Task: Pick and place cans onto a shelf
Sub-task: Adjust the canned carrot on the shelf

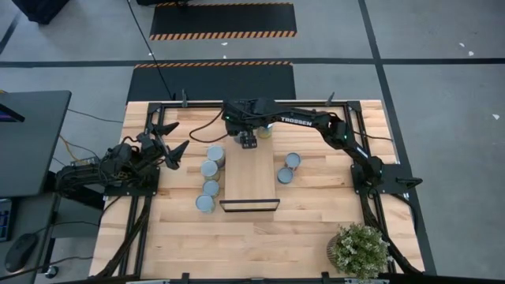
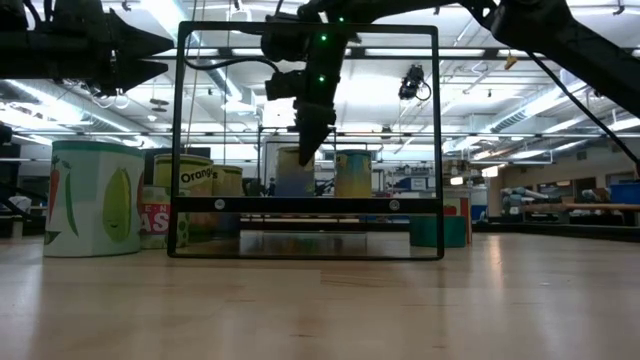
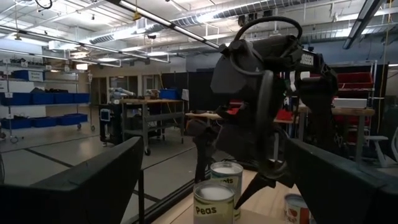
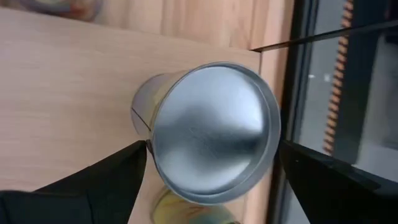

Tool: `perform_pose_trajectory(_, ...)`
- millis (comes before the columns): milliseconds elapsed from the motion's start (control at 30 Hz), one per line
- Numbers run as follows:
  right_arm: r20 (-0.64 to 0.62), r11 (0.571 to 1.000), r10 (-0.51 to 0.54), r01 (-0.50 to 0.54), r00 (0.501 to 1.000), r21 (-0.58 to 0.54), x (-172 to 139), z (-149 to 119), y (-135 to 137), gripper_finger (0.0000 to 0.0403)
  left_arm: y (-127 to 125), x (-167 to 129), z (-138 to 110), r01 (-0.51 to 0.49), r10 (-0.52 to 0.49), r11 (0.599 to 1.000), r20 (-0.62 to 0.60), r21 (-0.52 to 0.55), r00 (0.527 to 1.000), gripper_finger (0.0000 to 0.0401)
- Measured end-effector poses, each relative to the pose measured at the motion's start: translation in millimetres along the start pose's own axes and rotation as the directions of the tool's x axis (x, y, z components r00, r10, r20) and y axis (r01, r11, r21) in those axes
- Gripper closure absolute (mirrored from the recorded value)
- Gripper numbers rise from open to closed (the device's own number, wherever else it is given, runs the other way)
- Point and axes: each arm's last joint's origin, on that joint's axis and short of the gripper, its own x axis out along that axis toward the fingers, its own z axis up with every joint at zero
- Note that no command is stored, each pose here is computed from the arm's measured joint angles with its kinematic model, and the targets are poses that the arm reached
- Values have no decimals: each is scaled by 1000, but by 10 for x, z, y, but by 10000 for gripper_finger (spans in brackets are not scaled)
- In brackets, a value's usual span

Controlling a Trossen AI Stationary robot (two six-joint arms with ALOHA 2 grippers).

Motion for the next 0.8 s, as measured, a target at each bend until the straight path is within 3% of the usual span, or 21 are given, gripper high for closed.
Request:
perform_pose_trajectory(167,-20,997,-60,59,998,-55,-13,9,6,27,0,0,-3,0,0,1000,-3,2,1000,5)
perform_pose_trajectory(533,-31,991,-131,129,991,-47,-26,19,-17,28,0,0,-3,0,0,1000,-3,2,1000,5)
perform_pose_trajectory(800,5,992,-128,128,992,8,-394,-13,10,28,-1,0,-11,1,-1,1000,-11,7,1000,5)
